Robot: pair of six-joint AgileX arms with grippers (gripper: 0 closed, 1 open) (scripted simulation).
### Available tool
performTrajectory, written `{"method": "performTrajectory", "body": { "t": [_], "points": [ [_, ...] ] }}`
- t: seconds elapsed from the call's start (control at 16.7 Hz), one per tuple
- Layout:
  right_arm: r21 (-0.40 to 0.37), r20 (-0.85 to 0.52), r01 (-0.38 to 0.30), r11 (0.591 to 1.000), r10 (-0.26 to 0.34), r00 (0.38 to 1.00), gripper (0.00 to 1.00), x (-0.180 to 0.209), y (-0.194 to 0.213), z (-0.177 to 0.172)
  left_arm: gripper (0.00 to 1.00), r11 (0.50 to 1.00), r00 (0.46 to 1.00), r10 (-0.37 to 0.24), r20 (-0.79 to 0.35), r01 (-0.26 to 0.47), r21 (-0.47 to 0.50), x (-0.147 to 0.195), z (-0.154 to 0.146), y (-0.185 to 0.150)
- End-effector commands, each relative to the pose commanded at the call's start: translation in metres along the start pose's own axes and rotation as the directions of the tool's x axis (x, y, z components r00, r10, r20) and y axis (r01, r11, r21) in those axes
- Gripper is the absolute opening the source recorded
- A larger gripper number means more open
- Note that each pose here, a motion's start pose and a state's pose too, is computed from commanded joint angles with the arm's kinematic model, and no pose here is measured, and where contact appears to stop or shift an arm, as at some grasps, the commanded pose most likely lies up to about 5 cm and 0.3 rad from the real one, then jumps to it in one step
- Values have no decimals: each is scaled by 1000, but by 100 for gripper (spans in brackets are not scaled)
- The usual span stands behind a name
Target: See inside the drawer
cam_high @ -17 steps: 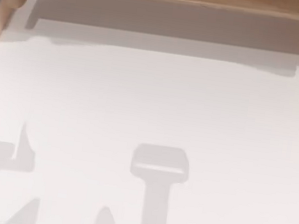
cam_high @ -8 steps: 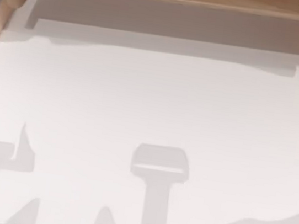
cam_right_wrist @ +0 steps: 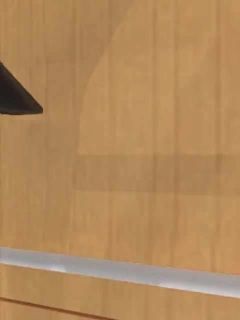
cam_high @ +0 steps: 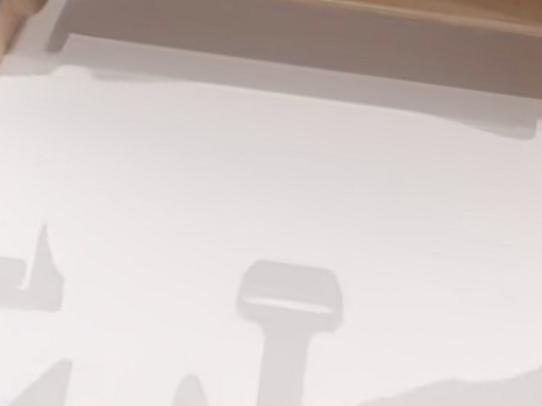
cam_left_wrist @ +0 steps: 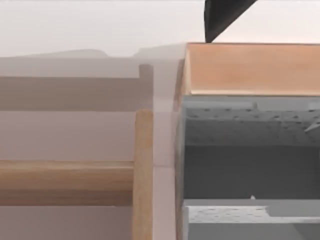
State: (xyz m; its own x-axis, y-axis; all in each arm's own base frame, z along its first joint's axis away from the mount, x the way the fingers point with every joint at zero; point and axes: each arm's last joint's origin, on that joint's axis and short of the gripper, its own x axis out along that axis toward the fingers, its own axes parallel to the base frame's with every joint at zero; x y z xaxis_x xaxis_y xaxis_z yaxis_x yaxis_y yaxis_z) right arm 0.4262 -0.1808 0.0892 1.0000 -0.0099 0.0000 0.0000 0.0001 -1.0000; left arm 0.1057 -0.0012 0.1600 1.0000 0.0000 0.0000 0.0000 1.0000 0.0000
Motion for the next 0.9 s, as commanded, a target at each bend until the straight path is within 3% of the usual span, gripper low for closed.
{"method": "performTrajectory", "body": {
  "t": [0.24, 0.9],
  "points": [
    [0, 0, 0, 1000, 0, 1000, 100, 2, 0, 0, 100, 1000, 1000, 0, 0, 0, 0, 0, 0, 0],
    [0, 0, 0, 1000, 0, 1000, 17, 2, 0, 0, 100, 1000, 1000, 0, 0, 0, 0, 0, 0, 0]
  ]
}}
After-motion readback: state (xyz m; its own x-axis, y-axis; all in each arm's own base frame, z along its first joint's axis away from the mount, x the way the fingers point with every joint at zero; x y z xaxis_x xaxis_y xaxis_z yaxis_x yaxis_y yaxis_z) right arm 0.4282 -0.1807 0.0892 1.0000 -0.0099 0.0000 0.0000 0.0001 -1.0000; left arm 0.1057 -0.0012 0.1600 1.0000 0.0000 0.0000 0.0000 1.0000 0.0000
